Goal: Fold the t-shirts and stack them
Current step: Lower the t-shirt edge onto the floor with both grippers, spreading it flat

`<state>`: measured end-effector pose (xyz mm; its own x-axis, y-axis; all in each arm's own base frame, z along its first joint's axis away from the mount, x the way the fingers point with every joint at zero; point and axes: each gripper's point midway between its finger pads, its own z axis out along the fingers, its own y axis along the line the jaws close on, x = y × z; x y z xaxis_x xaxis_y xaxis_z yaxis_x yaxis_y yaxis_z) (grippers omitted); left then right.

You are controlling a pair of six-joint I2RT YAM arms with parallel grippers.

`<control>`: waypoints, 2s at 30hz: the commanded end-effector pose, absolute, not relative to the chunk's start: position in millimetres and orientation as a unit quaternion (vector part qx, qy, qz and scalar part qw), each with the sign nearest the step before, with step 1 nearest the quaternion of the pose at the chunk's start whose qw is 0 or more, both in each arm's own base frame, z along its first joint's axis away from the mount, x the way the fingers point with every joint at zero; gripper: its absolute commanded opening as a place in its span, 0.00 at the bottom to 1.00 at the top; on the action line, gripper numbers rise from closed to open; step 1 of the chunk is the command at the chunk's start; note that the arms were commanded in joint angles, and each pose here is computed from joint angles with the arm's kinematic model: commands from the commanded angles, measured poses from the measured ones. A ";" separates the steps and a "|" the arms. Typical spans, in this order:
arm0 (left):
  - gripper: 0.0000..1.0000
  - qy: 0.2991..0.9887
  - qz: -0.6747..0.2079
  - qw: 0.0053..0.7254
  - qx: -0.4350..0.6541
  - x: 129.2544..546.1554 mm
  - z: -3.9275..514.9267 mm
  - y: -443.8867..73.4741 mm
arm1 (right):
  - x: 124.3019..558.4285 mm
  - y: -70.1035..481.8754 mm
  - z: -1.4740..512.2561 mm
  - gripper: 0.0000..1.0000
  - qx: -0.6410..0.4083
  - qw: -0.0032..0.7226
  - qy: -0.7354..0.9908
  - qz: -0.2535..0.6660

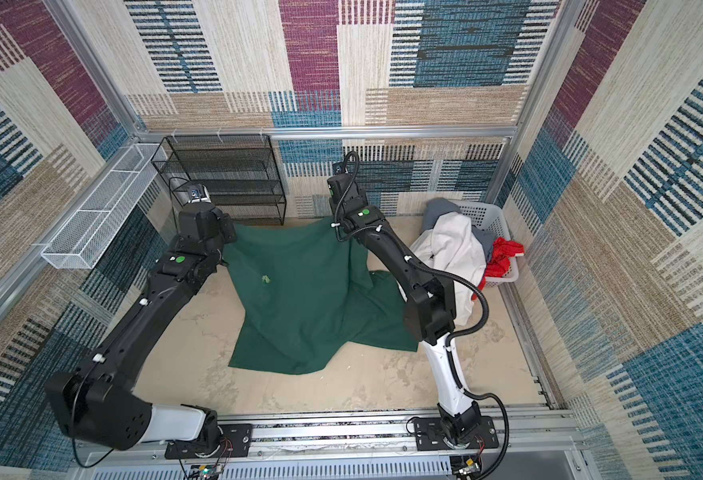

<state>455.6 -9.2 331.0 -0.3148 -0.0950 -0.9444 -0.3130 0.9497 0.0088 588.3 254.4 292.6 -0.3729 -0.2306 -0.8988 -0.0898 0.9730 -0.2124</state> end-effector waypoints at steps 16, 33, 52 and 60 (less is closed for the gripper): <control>0.00 0.848 0.084 0.508 -0.127 554.2 246.7 -5.9 | 608.3 228.3 240.6 0.98 -0.096 0.485 0.869 0.000; 0.00 0.856 0.068 0.498 -0.119 557.4 235.7 -11.5 | 460.2 234.3 116.5 0.76 -0.168 0.310 0.924 0.145; 0.00 0.862 0.062 0.484 -0.137 559.8 220.3 8.9 | 521.7 180.0 91.9 0.00 -0.102 0.329 0.939 0.007; 0.00 0.865 0.068 0.476 -0.141 562.6 208.6 16.6 | 575.1 125.1 92.4 0.00 -0.047 0.335 0.918 -0.206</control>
<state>561.2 15.4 212.6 -0.5089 -0.1665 -0.8446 -0.3008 0.9537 -0.0067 571.1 165.1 88.7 -0.7515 -0.2057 -0.6268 -0.0876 0.9729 -0.2142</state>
